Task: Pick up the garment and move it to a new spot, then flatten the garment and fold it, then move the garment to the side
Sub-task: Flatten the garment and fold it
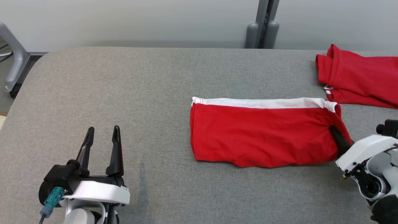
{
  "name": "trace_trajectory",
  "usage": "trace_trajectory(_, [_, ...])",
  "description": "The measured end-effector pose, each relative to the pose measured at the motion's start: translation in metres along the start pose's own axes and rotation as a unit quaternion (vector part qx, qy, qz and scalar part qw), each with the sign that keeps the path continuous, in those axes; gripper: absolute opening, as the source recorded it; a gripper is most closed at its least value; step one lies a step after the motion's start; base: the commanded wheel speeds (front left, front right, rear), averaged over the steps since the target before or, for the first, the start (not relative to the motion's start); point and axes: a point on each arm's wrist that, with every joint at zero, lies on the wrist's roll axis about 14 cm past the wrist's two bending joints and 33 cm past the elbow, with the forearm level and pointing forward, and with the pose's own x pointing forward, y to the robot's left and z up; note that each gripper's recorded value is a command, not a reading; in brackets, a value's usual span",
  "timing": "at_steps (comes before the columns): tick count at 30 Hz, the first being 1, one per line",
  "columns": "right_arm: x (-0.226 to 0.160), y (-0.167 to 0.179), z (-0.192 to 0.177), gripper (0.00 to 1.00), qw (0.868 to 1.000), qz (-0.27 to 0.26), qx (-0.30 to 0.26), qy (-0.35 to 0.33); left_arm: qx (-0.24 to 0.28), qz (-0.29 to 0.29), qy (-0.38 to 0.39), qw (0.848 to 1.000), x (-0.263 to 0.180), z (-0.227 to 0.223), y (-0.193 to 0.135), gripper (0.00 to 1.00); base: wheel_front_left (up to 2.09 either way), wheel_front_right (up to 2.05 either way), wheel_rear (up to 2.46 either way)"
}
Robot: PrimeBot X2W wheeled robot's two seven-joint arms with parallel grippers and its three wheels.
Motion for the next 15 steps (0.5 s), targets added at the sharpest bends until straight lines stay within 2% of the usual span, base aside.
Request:
trace_trajectory(3, [0.000, 0.010, 0.007, 0.00, 1.000, 0.014, 0.012, -0.009, -0.001, -0.003, 0.002, 1.000, 0.000, -0.001, -0.002, 1.00, 0.00, 0.00, 0.00])
trace_trajectory(9, [0.008, 0.057, 0.013, 0.00, 0.996, 0.076, 0.050, -0.015, -0.002, 0.003, 0.007, 1.000, -0.004, -0.004, 0.002, 1.00, 0.00, 0.00, 0.00])
trace_trajectory(15, [0.018, 0.132, 0.010, 0.00, 0.978, 0.169, 0.119, 0.004, -0.004, 0.025, 0.011, 1.000, -0.013, -0.005, 0.016, 1.00, 0.00, 0.00, 0.00])
